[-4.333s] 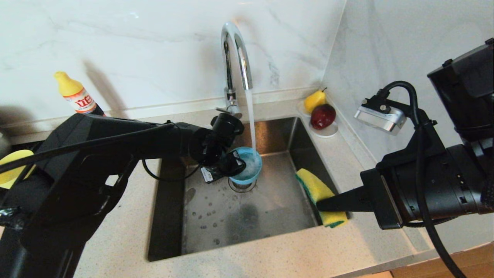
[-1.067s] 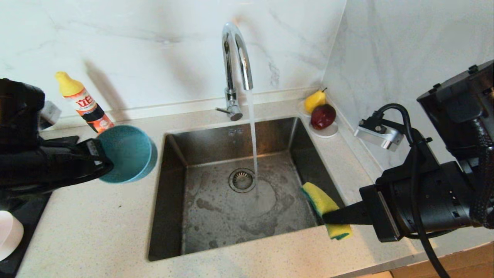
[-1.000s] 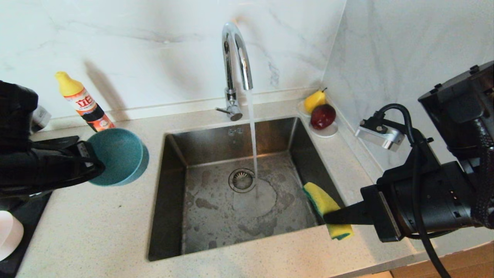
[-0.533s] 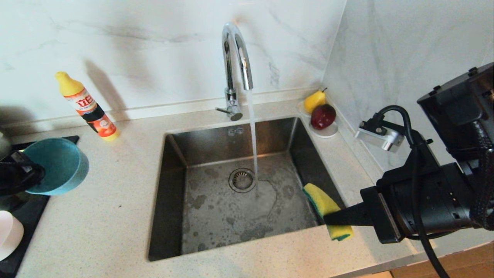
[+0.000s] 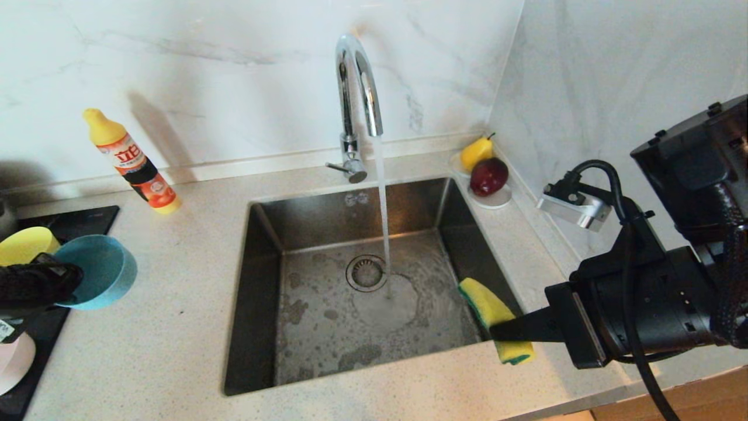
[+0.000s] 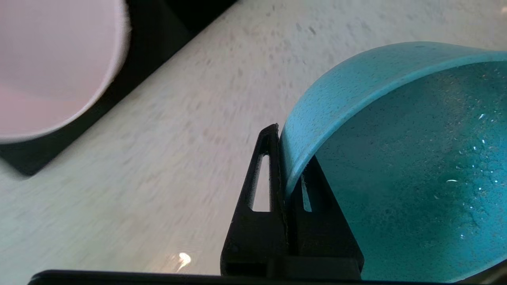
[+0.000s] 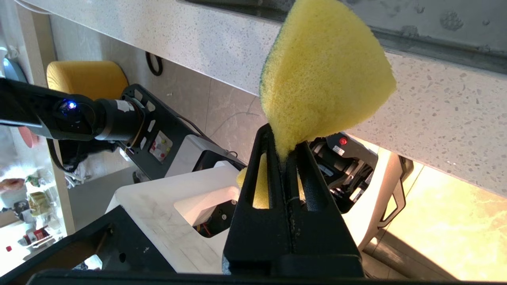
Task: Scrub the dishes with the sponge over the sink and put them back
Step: Place the bowl on the table
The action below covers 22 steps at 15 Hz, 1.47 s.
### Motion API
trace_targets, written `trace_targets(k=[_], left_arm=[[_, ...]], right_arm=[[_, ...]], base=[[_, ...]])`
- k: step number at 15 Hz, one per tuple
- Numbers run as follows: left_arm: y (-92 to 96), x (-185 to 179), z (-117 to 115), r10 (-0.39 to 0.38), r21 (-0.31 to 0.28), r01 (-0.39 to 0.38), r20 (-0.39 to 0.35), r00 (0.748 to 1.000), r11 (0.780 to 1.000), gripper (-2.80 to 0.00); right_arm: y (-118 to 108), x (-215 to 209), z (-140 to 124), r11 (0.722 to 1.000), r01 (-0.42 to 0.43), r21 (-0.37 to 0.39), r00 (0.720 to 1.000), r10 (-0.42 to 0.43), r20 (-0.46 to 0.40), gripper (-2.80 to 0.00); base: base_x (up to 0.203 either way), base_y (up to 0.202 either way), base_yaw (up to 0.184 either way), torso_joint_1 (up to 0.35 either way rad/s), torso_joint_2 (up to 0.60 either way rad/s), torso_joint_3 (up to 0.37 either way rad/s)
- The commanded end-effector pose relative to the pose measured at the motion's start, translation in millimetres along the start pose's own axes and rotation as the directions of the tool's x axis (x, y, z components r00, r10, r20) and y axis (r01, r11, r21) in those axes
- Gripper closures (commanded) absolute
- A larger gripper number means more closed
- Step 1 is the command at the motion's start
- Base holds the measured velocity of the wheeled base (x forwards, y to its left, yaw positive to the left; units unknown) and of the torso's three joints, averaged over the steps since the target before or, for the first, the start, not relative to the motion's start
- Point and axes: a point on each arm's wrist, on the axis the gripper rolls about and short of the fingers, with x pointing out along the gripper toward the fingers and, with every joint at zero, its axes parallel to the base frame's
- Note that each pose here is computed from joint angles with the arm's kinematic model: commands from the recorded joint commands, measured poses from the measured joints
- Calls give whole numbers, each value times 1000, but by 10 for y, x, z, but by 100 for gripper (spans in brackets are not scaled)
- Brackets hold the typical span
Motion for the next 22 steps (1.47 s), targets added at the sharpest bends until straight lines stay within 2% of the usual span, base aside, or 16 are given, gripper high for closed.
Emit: trace_targets(k=[1,12,19,20,22], left_arm=[[-2,295,22,26,-34,-27,-51,998,999,0],[-145,668,217,17,-120,-23,-52,998,992,0],[-178,667,245,-14,-122,6,-68,998,993,0],[-181,659,249,-16,-122,8,-65,998,993,-280],[-207,561,275,-35,-120,29,-46,998,992,-280]], right_arm=[[0,9,1,1000,-1,3,1000,1,-5,0],[6,-23,-3,1000,-3,0,1000,3,3,0],[4,-26,-1,1000,-3,3,1000,3,5,0],[-2,-14,2,1000,-1,4,1000,1,2,0],[6,-28,11,1000,-4,1,1000,4,9,0]], base=[[0,0,0,0,0,0],[0,0,0,0,0,0],[0,0,0,0,0,0],[0,0,0,0,0,0],[0,0,0,0,0,0]])
